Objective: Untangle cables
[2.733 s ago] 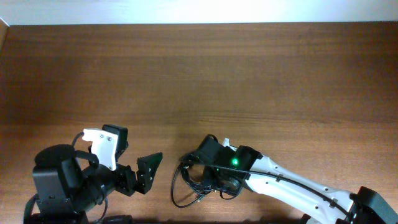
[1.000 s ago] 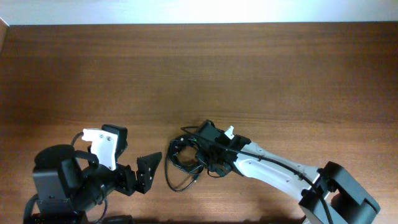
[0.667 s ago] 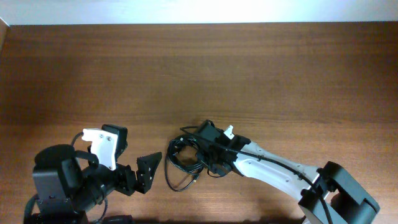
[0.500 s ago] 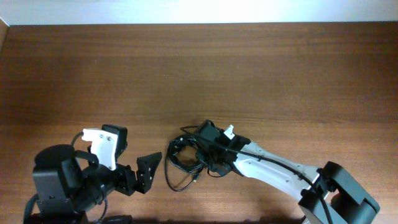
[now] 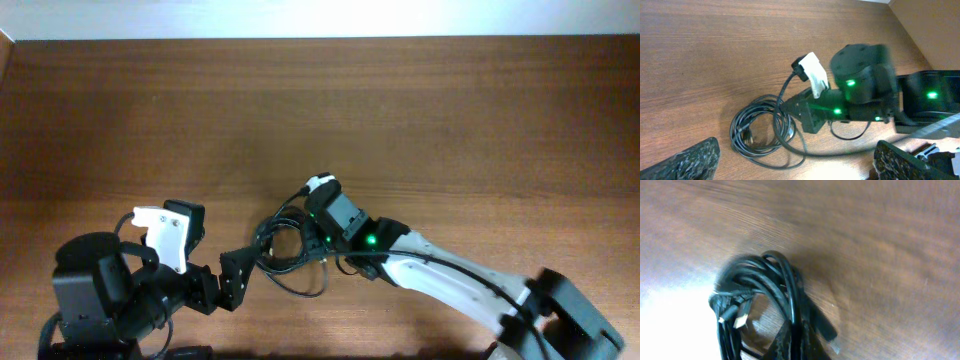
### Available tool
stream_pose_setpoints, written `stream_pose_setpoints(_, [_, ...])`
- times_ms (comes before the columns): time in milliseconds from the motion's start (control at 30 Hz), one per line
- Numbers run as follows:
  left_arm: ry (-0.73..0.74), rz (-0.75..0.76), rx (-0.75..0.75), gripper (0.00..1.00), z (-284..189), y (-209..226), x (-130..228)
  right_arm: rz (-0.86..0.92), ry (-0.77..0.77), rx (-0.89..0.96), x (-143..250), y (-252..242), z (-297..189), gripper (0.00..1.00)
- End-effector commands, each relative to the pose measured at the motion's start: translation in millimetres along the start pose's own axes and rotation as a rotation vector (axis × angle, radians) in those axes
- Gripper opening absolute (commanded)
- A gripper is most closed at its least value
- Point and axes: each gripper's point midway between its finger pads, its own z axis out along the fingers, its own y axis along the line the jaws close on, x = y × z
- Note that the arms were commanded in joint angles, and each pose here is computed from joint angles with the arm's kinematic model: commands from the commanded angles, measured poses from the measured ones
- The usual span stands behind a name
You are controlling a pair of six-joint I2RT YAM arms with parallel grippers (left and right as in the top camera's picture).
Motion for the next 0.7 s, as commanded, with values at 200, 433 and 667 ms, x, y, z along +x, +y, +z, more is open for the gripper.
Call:
stream_pose_setpoints(200, [-0.012,0.016,-0.011,0.99,-3,0,-3,-0.405,-0.568,-0.113,-102,49,-193,0.04])
stream_pose_setpoints(433, [-0.011,0.000,-0.007,0.99,-3,-1,-2,-0.355,-0.764,-0.334,-104,77,-288,0.04])
stream_pose_setpoints(667, [-0.006,-0.031,0.209,0.99,-6,-37,-2,-0.336,-0.892,-0.477,-116,99,-327,0.04])
